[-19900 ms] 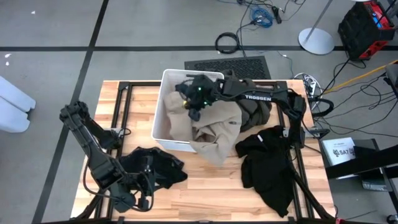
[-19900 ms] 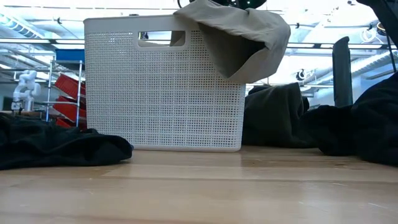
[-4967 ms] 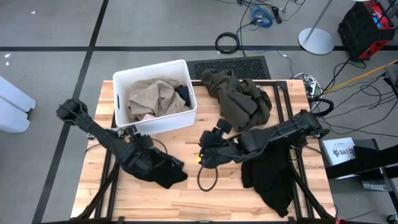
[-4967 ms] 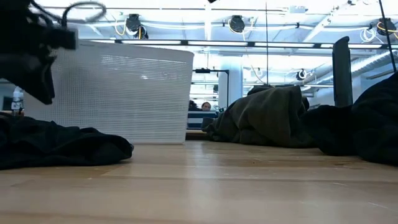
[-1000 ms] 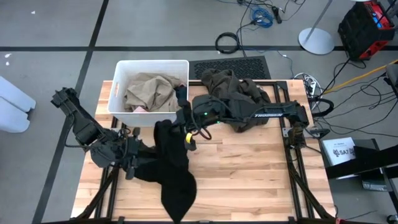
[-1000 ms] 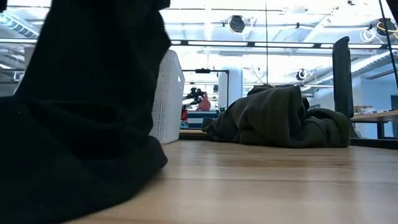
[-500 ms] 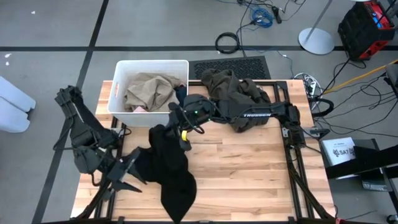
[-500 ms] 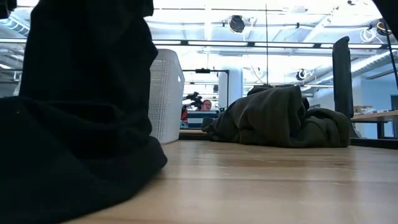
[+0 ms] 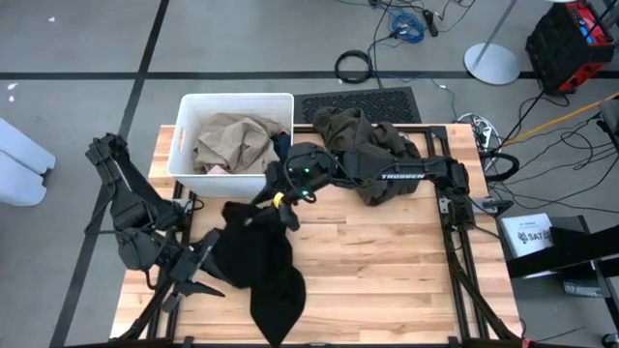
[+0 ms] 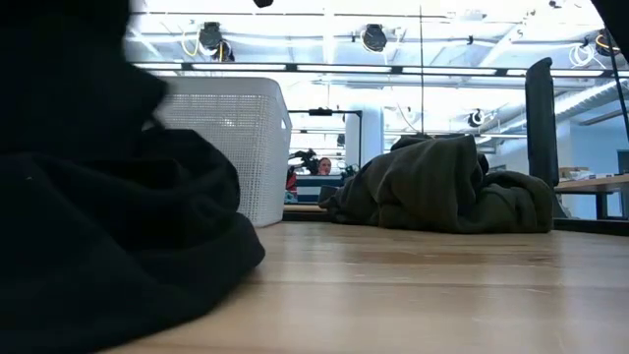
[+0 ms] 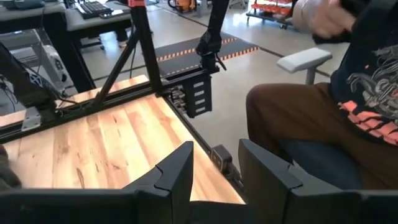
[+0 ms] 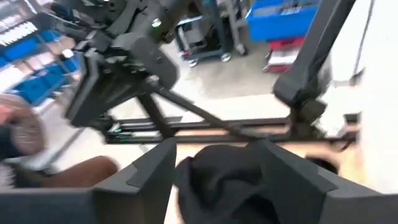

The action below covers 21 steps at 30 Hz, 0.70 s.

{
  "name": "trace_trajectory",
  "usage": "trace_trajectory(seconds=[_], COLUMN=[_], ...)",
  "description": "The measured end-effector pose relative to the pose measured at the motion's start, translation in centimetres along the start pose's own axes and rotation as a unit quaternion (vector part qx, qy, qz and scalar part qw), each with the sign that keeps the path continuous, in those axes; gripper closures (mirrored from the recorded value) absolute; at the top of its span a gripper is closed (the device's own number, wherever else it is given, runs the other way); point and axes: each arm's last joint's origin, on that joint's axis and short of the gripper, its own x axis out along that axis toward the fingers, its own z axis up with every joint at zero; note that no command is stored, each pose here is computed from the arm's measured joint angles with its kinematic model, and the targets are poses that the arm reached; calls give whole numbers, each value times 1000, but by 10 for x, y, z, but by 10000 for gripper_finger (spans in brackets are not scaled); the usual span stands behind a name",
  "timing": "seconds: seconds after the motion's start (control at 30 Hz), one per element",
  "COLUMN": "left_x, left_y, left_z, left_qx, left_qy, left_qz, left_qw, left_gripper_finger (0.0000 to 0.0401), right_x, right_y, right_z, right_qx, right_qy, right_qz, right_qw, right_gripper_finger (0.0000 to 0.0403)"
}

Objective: Sort clothes
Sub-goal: Move the black shirt to the middle left of the table

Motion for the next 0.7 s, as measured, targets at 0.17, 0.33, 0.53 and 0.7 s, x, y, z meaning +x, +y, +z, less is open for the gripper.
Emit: trace_trajectory(seconds=[0.17, 0.33, 0.53, 0.7], left_x=[15, 42, 82, 109], left_y=[-4, -5, 8, 19], left_z=[-6, -20, -43, -60], left_qx=[9, 9, -70, -137], left_qy=[25, 70, 149, 184], left_qz=[6, 1, -51, -25], left_qw=[1000, 998, 985, 973], left_gripper_finger=[265, 265, 265, 265], right_x=[-15, -29, -44, -59], right_y=[11, 31, 69, 117], right_z=[-6, -18, -35, -48], right_qx=[71, 101, 52, 26], right_qy=[70, 149, 221, 243], right_qz=[26, 7, -69, -137], right_qw=[995, 984, 971, 960], right_gripper_finger=[177, 183, 187, 188])
